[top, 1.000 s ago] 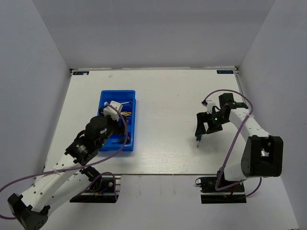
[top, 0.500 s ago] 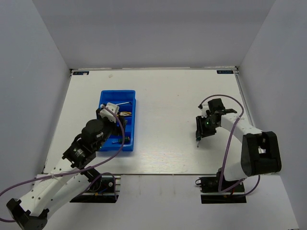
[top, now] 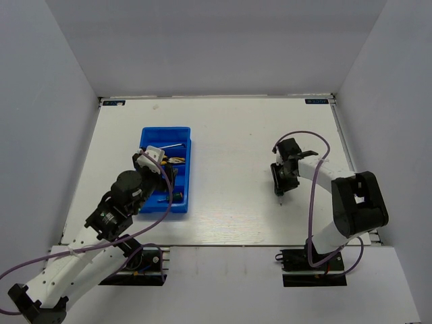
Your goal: Sort the tools into containers
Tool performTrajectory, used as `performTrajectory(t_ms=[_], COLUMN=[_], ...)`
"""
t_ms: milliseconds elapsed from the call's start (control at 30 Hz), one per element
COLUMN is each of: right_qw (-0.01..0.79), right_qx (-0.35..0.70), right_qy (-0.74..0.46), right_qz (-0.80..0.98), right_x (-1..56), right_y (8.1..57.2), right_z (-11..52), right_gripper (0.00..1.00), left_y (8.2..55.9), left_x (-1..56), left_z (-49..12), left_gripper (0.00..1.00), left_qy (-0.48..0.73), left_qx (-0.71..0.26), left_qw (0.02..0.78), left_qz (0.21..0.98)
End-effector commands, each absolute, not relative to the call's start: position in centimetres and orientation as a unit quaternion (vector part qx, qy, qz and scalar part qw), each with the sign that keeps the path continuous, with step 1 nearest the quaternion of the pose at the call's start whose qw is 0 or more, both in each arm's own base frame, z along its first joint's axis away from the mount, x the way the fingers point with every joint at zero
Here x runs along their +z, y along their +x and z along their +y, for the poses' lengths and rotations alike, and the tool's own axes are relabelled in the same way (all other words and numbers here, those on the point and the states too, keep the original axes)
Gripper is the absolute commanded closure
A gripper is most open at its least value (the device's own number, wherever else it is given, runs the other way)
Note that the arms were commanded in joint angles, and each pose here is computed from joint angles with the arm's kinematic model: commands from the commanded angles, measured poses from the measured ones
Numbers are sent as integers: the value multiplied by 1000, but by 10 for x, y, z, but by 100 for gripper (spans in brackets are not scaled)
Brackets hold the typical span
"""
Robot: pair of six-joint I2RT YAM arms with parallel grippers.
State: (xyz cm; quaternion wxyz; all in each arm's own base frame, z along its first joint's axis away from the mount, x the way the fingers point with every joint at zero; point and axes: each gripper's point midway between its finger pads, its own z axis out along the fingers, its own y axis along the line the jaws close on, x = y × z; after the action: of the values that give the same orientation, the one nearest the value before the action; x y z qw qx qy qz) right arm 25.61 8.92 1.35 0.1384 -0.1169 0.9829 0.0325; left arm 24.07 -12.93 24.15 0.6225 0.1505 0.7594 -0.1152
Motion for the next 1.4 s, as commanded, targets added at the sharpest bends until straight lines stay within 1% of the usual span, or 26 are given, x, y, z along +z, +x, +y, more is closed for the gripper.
performTrajectory(t_ms=[0,67,100,167,200,267,300,333,367,400,433,467,500,533,567,600,667,733,833,1033,1067,1100,1133,1200,1233,1367], right_qw=[142,142,138,150,150,169,195,157,162,203,123,113,176,118,139,124,138,151,147,154,130,130,173,147,172,195], right_qx=[21,44,71,104,190,228,293,310,330,360,388,398,396,417,419,427,456,484,518,560,580,584,586,600,595,574], right_qy=[-118,-126,-134,-173,-216,-305,-374,-388,-445,-495,-490,-508,-566,-565,-578,-572,-590,-614,-647,-647,-632,-628,-636,-617,-624,-636], right_qz=[983,981,979,968,946,909,858,854,816,764,771,756,701,702,686,689,652,605,540,494,497,498,472,488,477,477], right_x=[9,13,18,33,47,65,98,101,109,156,143,151,196,177,200,195,214,229,229,216,213,211,216,203,201,176], right_y=[261,261,257,258,249,245,250,235,233,245,226,222,242,234,242,245,251,236,205,197,188,188,198,195,201,211], right_z=[90,97,106,118,148,169,197,200,208,239,242,253,279,294,308,320,361,390,421,478,480,484,500,506,515,532], right_gripper=[82,99,100,100,100,100,100,100,100,100,100,100,100,100,100,100,100,100,100,100,100,100,100,100,100,100], left_y=[239,238,238,233,231,221,218,213,210,205,203,202,199,196,196,194,191,188,182,177,176,175,175,175,173,172], left_x=[247,249,249,258,259,272,277,280,284,294,293,291,297,303,300,305,303,311,311,314,316,316,316,316,316,316], left_z=[-127,-126,-126,-131,-134,-145,-147,-153,-154,-153,-153,-152,-153,-150,-150,-149,-149,-150,-154,-152,-151,-152,-152,-152,-154,-155], left_gripper=[21,21,21,21,21,21,21,21,21,21,21,21,21,21,21,21,20,20,19,18,18,18,17,17,17,17], left_qy=[145,144,144,155,164,195,202,220,222,224,226,226,226,222,221,219,220,221,233,240,239,242,242,242,246,249], left_qx=[-119,-121,-121,-141,-150,-182,-191,-205,-214,-219,-223,-223,-229,-232,-233,-235,-240,-249,-260,-259,-260,-262,-262,-262,-265,-268], left_qw=[632,635,635,648,652,671,679,683,690,703,705,706,713,724,726,732,736,746,757,766,769,768,768,768,767,766], left_qz=[752,749,749,732,725,692,680,666,655,638,634,633,622,610,608,601,594,577,552,537,533,532,532,532,530,529])
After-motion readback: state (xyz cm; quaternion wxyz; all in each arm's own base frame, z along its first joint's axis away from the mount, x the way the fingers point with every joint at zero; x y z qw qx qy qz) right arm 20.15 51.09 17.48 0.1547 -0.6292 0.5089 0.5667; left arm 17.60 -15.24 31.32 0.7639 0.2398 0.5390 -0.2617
